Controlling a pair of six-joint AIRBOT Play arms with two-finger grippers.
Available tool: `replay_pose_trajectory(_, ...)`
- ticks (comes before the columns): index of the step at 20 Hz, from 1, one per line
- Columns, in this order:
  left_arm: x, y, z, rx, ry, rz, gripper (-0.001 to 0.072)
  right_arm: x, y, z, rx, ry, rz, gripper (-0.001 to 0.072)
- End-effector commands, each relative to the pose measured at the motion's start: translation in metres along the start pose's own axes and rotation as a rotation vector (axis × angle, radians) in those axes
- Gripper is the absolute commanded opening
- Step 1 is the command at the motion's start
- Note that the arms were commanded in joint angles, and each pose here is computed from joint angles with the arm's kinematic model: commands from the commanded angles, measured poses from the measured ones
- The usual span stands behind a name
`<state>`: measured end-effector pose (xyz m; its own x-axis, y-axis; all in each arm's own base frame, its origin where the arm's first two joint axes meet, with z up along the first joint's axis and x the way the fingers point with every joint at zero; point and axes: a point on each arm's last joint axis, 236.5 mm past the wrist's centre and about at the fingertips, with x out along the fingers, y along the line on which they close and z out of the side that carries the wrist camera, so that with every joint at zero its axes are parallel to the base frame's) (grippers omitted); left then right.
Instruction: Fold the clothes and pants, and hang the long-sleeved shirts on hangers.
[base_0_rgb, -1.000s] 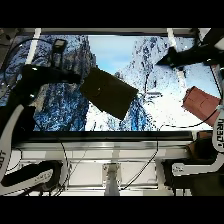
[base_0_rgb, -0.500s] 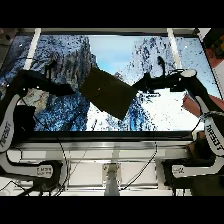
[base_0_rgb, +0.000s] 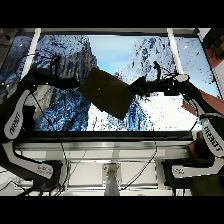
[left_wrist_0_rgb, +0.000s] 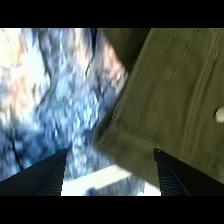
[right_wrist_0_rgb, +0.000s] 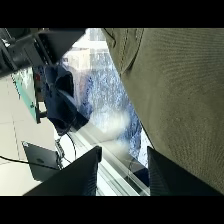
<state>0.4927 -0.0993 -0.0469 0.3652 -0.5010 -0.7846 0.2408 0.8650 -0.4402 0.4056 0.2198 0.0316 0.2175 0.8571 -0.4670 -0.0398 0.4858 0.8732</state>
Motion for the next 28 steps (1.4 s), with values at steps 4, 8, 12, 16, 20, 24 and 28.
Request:
replay_pose_trajectory(4, 0.022, -0.007, -0.001, 0.095, 0.054, -0.044, 0.0581, 0.001, -0.001, 0.002, -0.001, -0.011, -0.006, 0.0339)
replay_pose_trajectory(8, 0.041, -0.024, -0.017, 0.165, 0.142, -0.104, 0.0580, 0.001, -0.002, 0.002, -0.001, -0.009, -0.006, 0.0339)
replay_pose_trajectory(12, 0.043, -0.025, -0.021, 0.169, 0.157, -0.113, 0.0580, 0.001, -0.001, 0.000, -0.002, -0.003, -0.005, 0.0339)
replay_pose_trajectory(16, 0.038, -0.032, -0.031, 0.170, 0.203, -0.144, 0.0273, 0.001, -0.001, 0.000, -0.002, -0.002, -0.005, 0.0338)
replay_pose_trajectory(20, 0.019, -0.048, -0.036, 0.228, 0.229, -0.183, 0.0030, 0.001, -0.007, -0.008, -0.008, 0.033, -0.025, 0.0240)
replay_pose_trajectory(24, -0.007, -0.065, -0.035, 0.274, 0.237, -0.203, 0.0029, -0.005, -0.041, -0.042, -0.006, 0.183, -0.152, 0.0244)
replay_pose_trajectory(28, -0.019, -0.073, -0.032, 0.293, 0.227, -0.206, 0.0029, -0.022, -0.077, -0.073, 0.116, 0.274, -0.219, 0.0243)
